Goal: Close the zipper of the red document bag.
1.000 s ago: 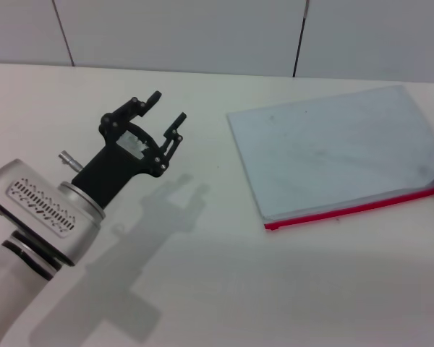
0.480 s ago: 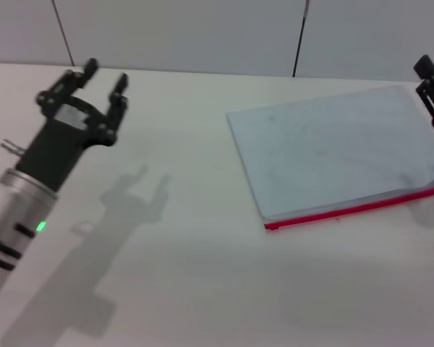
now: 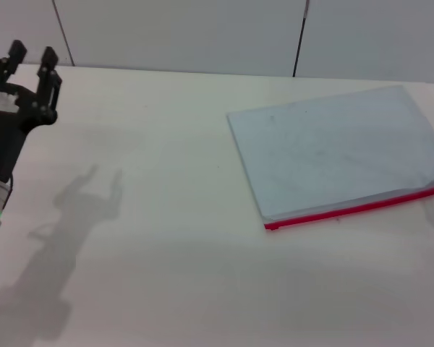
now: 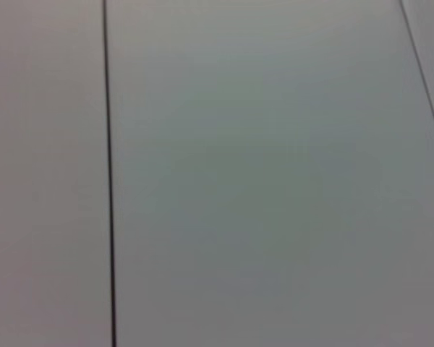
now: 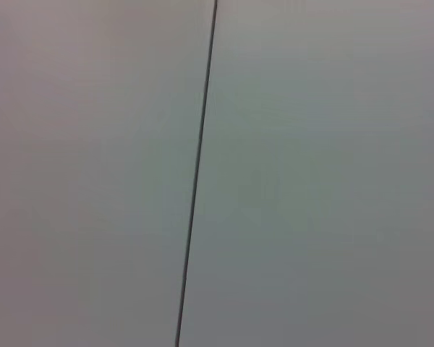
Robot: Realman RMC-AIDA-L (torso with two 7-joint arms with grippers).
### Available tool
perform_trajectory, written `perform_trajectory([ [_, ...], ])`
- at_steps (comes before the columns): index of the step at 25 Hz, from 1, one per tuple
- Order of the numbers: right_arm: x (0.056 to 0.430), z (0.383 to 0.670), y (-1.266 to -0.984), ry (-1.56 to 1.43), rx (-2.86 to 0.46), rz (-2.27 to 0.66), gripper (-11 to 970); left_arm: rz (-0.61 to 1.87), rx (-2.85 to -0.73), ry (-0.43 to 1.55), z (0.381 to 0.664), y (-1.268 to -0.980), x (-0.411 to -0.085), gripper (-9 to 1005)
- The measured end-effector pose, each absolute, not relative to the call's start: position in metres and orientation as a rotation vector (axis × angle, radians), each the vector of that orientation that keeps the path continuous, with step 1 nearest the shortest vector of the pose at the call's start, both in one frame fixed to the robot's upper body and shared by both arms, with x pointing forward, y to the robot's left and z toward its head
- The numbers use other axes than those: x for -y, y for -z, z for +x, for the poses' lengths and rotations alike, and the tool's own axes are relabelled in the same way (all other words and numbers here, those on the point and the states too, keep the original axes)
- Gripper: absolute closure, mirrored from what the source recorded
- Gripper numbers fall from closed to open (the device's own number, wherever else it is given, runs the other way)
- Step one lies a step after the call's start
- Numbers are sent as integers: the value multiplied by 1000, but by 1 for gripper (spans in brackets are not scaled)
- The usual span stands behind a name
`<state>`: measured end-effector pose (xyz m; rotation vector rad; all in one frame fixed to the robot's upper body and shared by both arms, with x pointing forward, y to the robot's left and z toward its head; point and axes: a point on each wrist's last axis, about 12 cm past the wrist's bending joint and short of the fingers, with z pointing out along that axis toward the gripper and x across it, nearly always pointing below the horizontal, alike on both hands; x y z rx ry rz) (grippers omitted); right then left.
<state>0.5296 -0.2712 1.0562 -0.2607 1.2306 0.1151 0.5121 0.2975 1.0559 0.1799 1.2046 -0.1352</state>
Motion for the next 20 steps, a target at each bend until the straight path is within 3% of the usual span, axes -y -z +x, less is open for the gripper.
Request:
perform_trajectory([
  [20, 269, 529, -1057, -128, -1228, -264, 374, 150, -1181, 122, 510, -1058, -302, 561],
])
